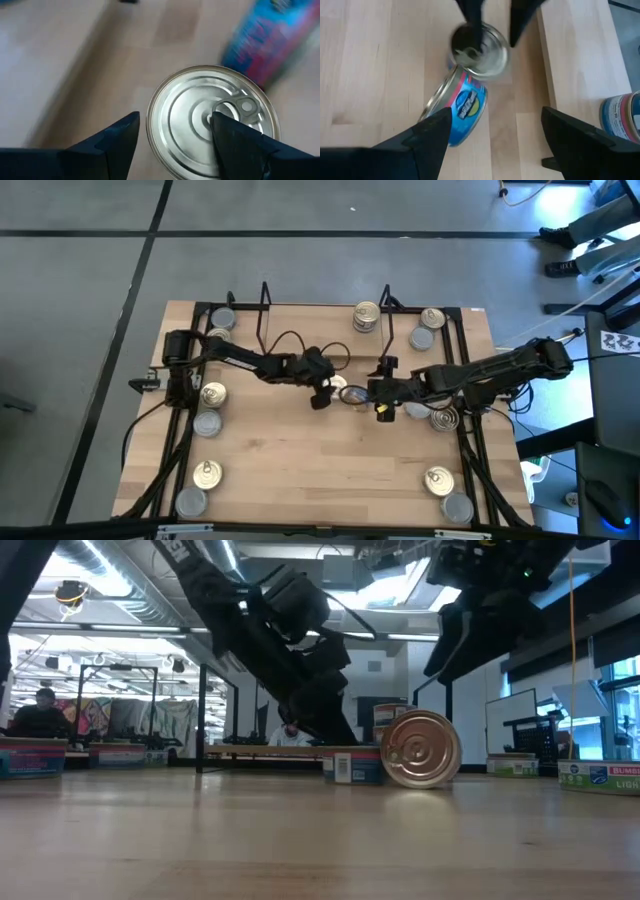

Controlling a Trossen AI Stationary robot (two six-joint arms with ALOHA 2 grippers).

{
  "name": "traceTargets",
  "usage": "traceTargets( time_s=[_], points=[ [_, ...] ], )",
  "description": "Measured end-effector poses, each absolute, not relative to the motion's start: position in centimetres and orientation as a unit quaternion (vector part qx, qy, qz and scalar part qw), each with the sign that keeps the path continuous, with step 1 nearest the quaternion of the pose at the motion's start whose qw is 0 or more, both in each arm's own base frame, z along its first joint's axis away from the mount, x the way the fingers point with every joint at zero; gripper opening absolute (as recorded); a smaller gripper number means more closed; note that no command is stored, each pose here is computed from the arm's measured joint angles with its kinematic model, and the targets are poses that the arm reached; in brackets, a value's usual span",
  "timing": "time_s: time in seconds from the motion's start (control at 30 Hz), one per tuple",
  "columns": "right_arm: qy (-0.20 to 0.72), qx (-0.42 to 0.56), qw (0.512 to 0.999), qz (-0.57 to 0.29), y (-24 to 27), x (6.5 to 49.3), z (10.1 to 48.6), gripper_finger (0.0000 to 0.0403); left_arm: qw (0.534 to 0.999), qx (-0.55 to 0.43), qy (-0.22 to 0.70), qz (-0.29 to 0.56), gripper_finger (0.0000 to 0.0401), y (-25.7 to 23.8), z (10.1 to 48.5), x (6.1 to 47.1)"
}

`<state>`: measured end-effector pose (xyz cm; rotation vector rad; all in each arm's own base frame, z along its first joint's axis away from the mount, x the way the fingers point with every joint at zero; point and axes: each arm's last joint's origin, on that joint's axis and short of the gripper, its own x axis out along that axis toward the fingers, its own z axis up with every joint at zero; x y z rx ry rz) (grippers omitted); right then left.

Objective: Stack canned seafood by type on shelf
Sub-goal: Put the blue-pink tuna can on the shelf

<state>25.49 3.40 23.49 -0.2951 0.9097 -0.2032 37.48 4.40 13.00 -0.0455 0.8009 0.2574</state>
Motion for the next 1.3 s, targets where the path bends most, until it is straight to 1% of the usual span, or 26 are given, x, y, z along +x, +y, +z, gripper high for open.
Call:
traceTargets(
  time_s=[0.33,0.43,0.57,0.67,0.8,0.87,0.93,1.1,1.17,1.23,1.3],
  points=[
    [0.438,-0.119,0.887,-0.079,3.6,25.5,23.5,0.0303,0.899,-0.037,0.430,0.082,0.0249,-0.6,14.5,36.1],
    [0.427,-0.113,0.894,-0.075,3.6,25.8,23.6,0.0303,0.894,-0.039,0.442,0.067,0.0249,-2.5,14.5,35.7],
    [0.408,-0.097,0.907,-0.047,3.9,26.3,23.7,0.0303,0.896,-0.028,0.441,0.037,0.0249,-5.1,14.7,35.4],
    [0.400,-0.088,0.912,-0.032,4.0,26.5,23.8,0.0303,0.899,-0.019,0.435,0.040,0.0249,-6.1,15.9,34.9],
    [0.394,-0.086,0.915,-0.030,4.0,26.6,23.9,0.0303,0.926,-0.025,0.376,0.031,0.0249,-7.1,19.7,34.2],
    [0.386,-0.084,0.918,-0.030,4.1,26.7,24.0,0.0303,0.926,-0.019,0.377,0.015,0.0249,-7.9,20.4,33.6],
    [0.371,-0.074,0.925,-0.023,4.2,27.1,24.1,0.0303,0.921,-0.002,0.389,-0.001,0.0249,-8.6,20.1,33.0],
    [0.340,-0.030,0.938,0.062,5.4,28.8,23.3,0.0303,0.924,0.012,0.382,-0.025,0.0249,-9.8,18.1,32.1],
    [0.326,-0.030,0.940,0.095,6.6,29.7,22.6,0.0303,0.924,0.013,0.382,-0.030,0.0249,-9.9,17.0,31.6],
    [0.317,-0.044,0.940,0.117,7.8,30.3,21.8,0.0303,0.932,0.007,0.361,-0.035,0.0249,-9.9,16.7,31.5],
    [0.304,-0.057,0.941,0.134,8.8,30.8,21.1,0.0303,0.932,0.004,0.361,-0.045,0.0249,-9.9,16.3,31.2]
  ],
)
